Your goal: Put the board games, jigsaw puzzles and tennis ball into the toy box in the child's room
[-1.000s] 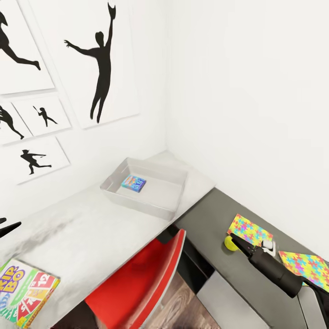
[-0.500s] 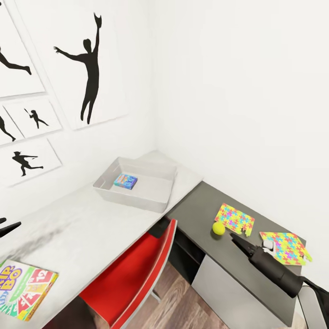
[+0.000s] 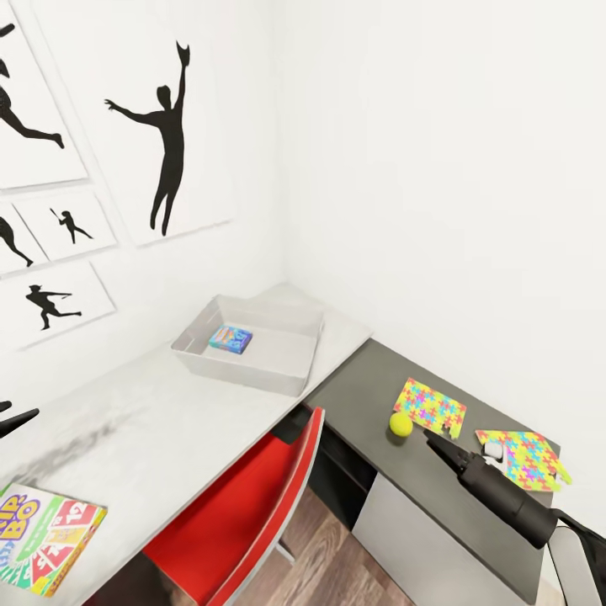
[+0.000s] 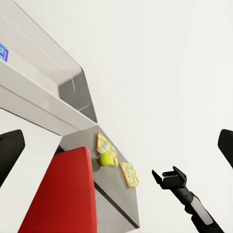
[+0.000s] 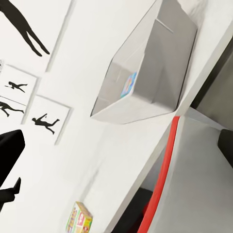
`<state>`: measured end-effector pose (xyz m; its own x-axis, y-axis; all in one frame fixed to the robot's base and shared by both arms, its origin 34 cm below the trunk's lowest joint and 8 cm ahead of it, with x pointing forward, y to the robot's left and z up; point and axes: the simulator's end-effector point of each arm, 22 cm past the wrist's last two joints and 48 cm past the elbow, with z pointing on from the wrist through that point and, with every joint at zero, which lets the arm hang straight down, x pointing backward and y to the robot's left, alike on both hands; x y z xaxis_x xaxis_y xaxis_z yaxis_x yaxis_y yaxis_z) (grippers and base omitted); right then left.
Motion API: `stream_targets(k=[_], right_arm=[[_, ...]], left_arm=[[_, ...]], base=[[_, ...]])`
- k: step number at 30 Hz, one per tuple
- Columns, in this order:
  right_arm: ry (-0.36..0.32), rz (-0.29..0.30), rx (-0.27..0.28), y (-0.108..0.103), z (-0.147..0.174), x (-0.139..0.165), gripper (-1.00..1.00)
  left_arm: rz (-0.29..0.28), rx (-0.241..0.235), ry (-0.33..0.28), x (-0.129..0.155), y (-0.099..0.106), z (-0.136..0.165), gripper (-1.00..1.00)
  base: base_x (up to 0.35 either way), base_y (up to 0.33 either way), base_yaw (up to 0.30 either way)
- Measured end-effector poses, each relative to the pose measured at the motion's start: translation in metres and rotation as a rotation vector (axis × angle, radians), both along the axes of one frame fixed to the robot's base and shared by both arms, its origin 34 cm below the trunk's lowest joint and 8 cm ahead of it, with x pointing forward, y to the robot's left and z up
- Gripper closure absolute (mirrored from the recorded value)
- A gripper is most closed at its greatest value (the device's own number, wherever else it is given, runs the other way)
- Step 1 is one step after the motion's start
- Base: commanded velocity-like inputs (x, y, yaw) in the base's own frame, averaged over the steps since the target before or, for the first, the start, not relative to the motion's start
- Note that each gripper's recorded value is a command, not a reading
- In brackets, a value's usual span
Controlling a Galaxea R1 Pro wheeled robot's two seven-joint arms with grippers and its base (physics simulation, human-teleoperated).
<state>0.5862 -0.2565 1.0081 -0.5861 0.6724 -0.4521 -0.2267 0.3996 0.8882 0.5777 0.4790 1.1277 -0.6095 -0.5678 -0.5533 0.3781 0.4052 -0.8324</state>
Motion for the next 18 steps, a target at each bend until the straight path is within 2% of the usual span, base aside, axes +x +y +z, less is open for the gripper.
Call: stream_targets(k=[18], right_arm=[[-0.031, 0.001, 0.003, 0.001, 0.014, 0.0, -1.0]], left_arm=[[0.0, 0.001, -0.029, -0.004, 0.0, 0.014, -1.0]], base=[[0.0, 0.0, 0.0]])
